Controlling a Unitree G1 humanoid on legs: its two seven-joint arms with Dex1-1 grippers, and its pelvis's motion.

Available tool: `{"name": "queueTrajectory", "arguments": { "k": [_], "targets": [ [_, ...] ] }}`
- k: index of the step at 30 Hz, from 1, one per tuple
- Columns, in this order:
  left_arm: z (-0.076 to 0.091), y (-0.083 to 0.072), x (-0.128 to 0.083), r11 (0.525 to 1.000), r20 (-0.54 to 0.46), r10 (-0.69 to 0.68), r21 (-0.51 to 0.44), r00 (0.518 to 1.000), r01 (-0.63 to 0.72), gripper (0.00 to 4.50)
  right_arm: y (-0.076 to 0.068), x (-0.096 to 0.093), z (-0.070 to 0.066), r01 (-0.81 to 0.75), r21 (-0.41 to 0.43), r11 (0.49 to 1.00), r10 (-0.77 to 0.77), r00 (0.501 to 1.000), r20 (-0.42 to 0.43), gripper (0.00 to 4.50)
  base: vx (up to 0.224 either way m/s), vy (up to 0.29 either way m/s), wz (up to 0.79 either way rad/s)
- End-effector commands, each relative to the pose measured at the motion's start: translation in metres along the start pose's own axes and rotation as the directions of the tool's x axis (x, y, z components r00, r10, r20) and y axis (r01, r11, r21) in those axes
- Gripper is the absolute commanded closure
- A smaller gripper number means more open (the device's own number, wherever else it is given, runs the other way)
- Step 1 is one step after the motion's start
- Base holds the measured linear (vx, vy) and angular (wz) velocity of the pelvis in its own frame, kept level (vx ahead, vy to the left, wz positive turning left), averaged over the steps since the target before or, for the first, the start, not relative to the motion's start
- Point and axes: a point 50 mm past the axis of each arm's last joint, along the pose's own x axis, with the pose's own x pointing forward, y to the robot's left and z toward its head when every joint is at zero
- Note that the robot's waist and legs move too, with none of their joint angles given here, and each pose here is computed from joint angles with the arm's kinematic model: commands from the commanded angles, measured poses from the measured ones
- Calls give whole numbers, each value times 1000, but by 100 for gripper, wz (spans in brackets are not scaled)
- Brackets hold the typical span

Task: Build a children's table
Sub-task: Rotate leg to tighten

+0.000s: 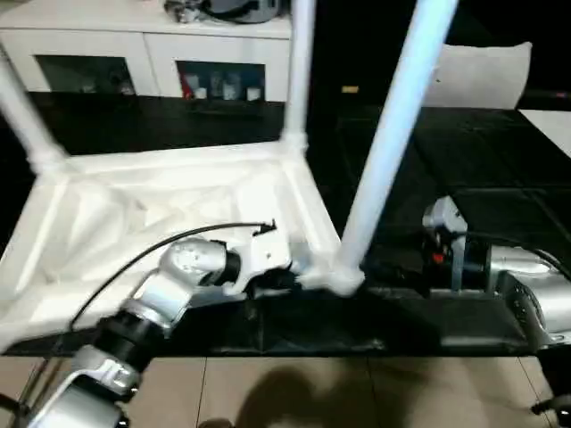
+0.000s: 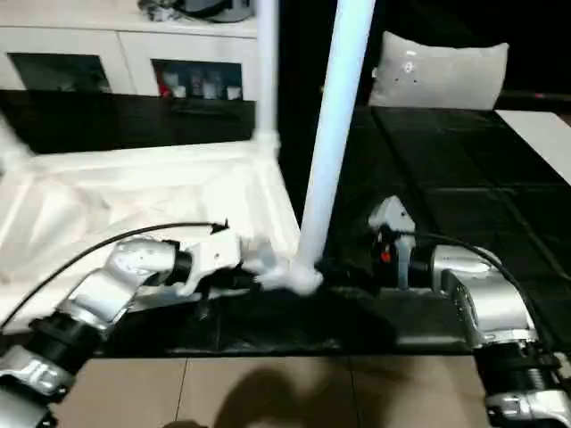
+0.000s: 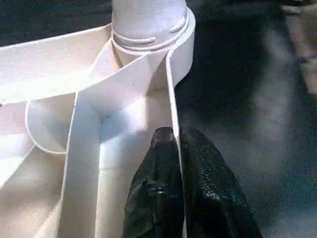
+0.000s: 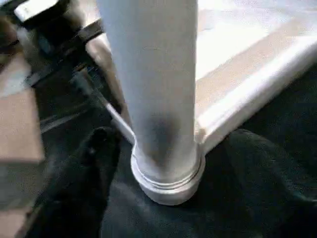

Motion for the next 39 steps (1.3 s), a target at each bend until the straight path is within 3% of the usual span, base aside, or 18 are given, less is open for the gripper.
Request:
{"name": "queueTrajectory", "arguments": {
  "k": [1, 16, 23, 26, 29, 31, 33, 35, 38, 39],
  "targets": [
    [6, -9, 7, 989, -3, -129, 66, 992, 129, 450, 4, 0, 3, -70, -16, 997, 70, 998, 1, 114, 0, 0, 0],
    [9, -10, 6, 978, 25, -194, 78, 981, 192, 450, 16, 9, -3, -219, 3, 976, 219, 975, -25, 232, 0, 0, 0],
    [10, -9, 9, 995, 61, -88, -50, 994, 91, 450, 25, 17, -5, -198, 80, 977, 193, 979, 64, 251, 0, 0, 0],
    [20, -5, 19, 986, 108, 58, -161, 992, -41, 450, 19, 31, -7, -27, 161, 987, 9, 994, 112, 251, 0, 0, 0],
    [30, -2, 27, 962, 120, 158, -240, 980, -126, 450, 12, 44, -11, 125, 219, 968, -147, 986, 83, 251, 0, 0, 0],
    [39, 1, 35, 935, 121, 232, -300, 965, -187, 450, 7, 56, -14, 247, 272, 930, -269, 962, 47, 251, 0, 0, 0],
    [41, 1, 36, 931, 122, 243, -308, 962, -197, 450, 6, 58, -14, 268, 284, 921, -290, 956, 41, 252, 0, 0, 0],
    [51, 8, 44, 892, 92, 342, -344, 935, -292, 450, 0, 75, -12, 423, 368, 828, -461, 887, 17, 252, 0, 0, 0],
    [56, 9, 46, 883, 91, 364, -350, 927, -312, 450, 1, 81, -7, 445, 353, 823, -490, 871, 44, 252, 0, 0, 0],
    [56, 9, 46, 883, 91, 364, -350, 927, -312, 450, 1, 81, -7, 445, 353, 823, -490, 871, 44, 197, 0, 0, 0]
  ]
}}
